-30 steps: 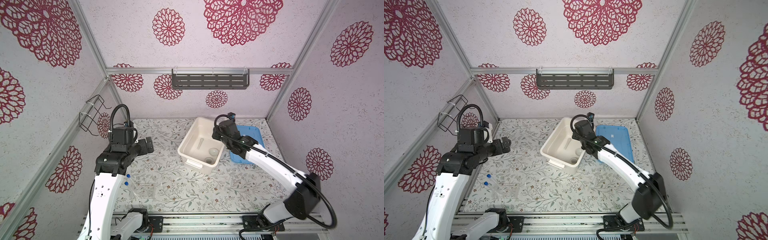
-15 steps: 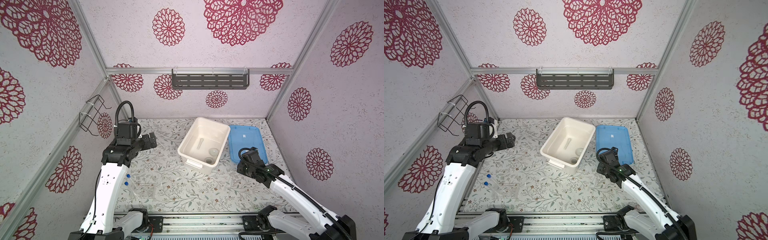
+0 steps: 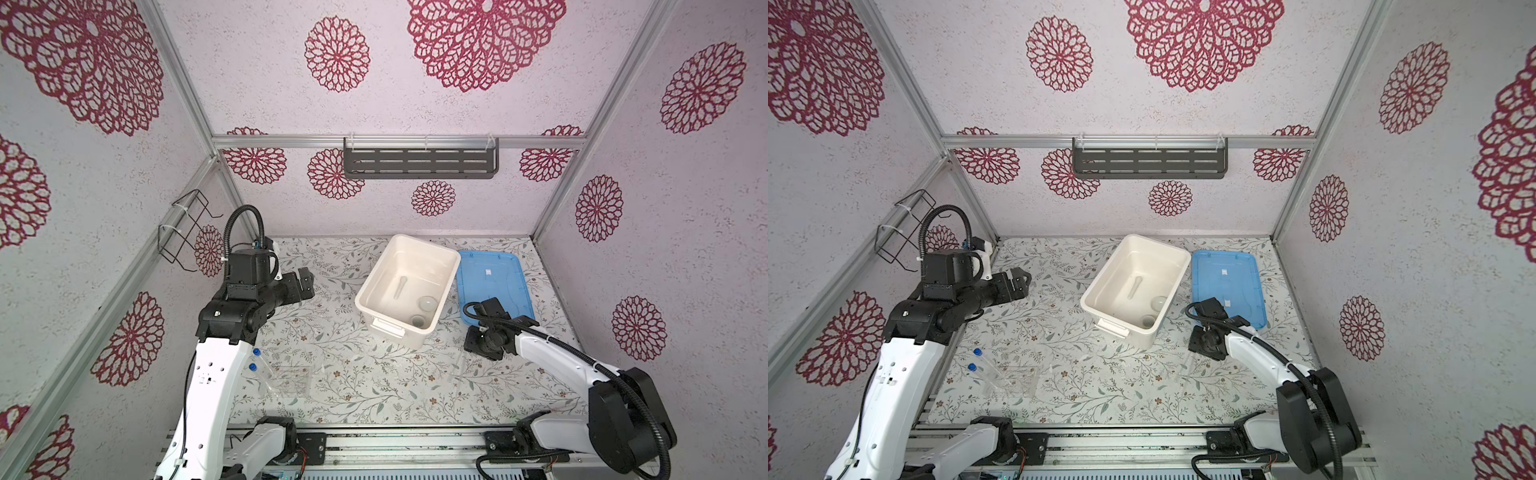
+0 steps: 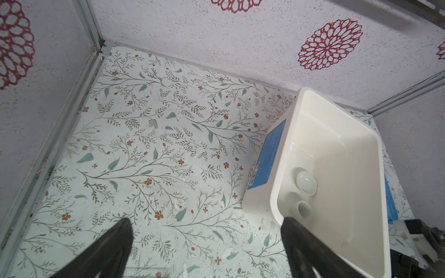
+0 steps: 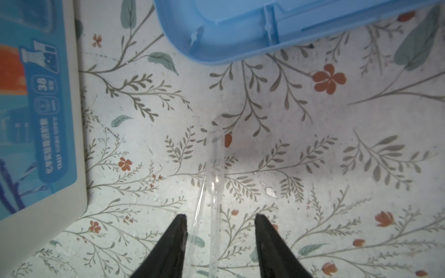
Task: Organize the chemistry lab equipment
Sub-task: 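Lower the right gripper and close it on the clear tube beside the lid, then lift the clear tube and carry it over the white bin with the right gripper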
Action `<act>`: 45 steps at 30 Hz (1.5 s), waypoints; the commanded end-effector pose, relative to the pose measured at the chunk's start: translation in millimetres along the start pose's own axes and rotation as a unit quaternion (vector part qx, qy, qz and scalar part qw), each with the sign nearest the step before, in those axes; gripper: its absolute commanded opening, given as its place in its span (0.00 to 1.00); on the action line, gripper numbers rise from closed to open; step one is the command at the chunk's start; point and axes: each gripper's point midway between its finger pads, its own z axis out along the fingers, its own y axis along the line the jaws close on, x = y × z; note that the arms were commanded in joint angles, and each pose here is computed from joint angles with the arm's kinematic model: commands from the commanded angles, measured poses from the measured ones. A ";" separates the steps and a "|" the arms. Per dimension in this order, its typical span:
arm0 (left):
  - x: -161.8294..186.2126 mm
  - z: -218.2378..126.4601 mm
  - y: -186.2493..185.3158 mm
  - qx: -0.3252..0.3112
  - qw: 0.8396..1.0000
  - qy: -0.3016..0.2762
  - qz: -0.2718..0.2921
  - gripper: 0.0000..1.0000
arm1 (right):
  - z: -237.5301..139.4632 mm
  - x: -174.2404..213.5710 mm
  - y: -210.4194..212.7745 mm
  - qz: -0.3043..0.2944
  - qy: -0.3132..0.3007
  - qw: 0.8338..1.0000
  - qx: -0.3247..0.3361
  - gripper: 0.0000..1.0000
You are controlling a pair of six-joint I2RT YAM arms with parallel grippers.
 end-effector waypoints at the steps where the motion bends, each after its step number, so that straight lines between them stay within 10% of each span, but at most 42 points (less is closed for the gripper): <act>1: 1.1 -3.7 -4.4 0.013 1.000 0.004 -0.003 1.00 | 5.9 -12.9 2.5 0.001 -0.021 1.000 0.004 0.45; 45: 2.1 26.3 -34.9 0.097 0.993 0.036 -0.062 0.99 | -2.0 -23.4 -23.4 0.066 -0.122 0.990 0.013 0.21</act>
